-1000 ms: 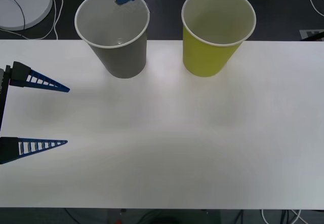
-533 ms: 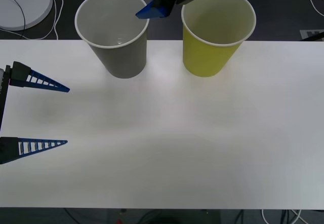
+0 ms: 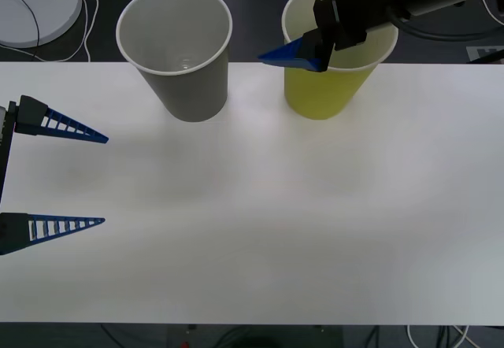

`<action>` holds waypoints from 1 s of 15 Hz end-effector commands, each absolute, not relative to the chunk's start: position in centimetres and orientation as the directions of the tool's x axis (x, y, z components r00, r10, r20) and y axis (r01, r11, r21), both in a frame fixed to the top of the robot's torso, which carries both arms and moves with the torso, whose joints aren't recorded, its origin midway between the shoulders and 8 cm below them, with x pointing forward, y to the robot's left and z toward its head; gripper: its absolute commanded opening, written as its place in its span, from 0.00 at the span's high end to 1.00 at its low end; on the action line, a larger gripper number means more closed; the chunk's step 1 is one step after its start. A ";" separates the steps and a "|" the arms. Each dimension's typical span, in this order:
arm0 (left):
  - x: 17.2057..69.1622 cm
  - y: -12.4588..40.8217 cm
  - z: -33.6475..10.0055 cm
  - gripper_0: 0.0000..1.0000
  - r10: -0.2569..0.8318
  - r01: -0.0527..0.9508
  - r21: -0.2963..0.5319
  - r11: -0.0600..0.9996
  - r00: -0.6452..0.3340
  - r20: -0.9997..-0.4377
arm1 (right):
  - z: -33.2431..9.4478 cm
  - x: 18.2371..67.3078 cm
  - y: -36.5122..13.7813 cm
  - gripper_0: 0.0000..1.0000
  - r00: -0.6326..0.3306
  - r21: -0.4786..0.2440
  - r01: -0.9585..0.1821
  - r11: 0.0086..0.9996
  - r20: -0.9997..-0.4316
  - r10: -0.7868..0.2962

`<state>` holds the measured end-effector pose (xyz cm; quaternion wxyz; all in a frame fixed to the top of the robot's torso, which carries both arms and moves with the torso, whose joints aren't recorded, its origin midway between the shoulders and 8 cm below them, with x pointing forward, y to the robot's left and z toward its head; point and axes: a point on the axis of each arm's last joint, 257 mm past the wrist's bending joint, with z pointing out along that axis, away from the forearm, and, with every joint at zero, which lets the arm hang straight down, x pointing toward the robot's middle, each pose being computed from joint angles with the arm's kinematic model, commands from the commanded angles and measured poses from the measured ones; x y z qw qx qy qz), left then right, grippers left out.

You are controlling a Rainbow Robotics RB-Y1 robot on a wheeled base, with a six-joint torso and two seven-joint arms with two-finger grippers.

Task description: Put the can into the green bin and the plastic bottle into the gray bin

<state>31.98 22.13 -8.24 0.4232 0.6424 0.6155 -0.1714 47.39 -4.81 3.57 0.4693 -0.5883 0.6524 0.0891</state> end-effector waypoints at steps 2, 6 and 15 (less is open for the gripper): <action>32.0 22.1 -8.2 0.00 0.646 0.936 0.333 0.116 0.184 -0.741 | 2.1 45.5 -6.9 0.00 0.144 -0.441 -0.851 0.286 -0.719 -0.680; 32.0 22.1 -8.2 0.00 0.646 0.936 0.333 0.116 0.184 -0.741 | 0.4 43.5 -8.8 0.00 0.152 -0.449 -0.848 0.283 -0.715 -0.682; 32.0 22.1 -8.2 0.00 0.646 0.936 0.333 0.116 0.184 -0.741 | -3.5 39.4 -11.9 0.00 0.178 -0.475 -0.839 0.266 -0.701 -0.691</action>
